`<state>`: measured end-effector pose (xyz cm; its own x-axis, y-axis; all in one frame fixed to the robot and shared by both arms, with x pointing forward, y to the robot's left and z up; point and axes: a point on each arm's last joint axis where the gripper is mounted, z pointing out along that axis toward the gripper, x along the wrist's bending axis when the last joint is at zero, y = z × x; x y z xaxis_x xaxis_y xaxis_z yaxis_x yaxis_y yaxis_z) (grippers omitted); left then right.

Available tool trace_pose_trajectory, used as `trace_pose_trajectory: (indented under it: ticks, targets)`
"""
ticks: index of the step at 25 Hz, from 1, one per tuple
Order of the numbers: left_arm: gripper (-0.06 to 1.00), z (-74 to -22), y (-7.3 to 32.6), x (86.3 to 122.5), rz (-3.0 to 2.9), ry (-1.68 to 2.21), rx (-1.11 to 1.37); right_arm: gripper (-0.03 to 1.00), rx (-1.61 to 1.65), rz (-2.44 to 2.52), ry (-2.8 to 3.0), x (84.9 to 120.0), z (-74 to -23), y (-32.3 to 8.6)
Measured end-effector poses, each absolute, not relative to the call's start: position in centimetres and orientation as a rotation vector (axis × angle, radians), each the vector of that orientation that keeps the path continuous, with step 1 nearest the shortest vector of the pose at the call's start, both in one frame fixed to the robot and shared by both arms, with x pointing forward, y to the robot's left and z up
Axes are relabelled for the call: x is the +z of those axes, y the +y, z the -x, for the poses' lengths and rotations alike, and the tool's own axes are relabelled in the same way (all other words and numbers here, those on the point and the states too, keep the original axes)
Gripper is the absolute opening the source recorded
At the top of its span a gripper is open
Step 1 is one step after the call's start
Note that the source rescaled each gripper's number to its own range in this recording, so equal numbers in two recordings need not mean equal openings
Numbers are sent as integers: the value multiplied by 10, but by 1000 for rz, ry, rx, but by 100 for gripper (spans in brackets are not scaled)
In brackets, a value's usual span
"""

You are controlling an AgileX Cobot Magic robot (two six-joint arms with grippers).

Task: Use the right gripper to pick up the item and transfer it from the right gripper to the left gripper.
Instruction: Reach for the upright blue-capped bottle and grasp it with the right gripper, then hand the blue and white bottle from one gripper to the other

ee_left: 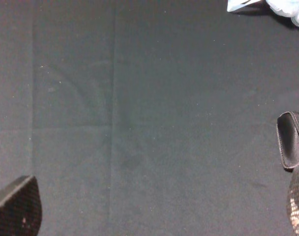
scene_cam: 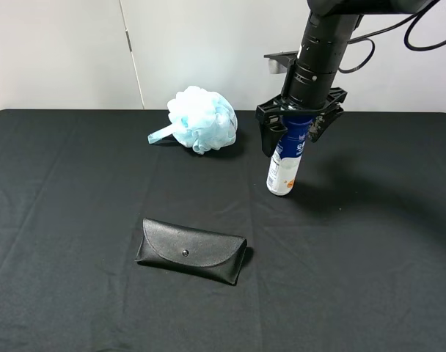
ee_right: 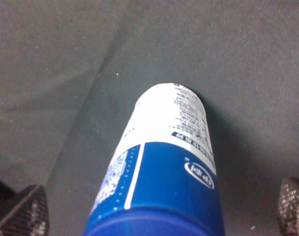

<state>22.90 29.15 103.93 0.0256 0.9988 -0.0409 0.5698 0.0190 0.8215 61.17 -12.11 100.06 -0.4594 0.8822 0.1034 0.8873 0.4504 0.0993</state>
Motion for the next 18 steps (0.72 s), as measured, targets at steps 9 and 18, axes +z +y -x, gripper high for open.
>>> trace_pose_trajectory:
  ticks: [9, 18]
  targets:
    - [100, -229, 292, 1039, -1630, 1623, 807, 3, -203, 1616, -2658, 1000, -612, -122]
    - [100, -229, 292, 1039, -1630, 1623, 807, 3, -203, 1615, -2659, 1000, -612, -122]
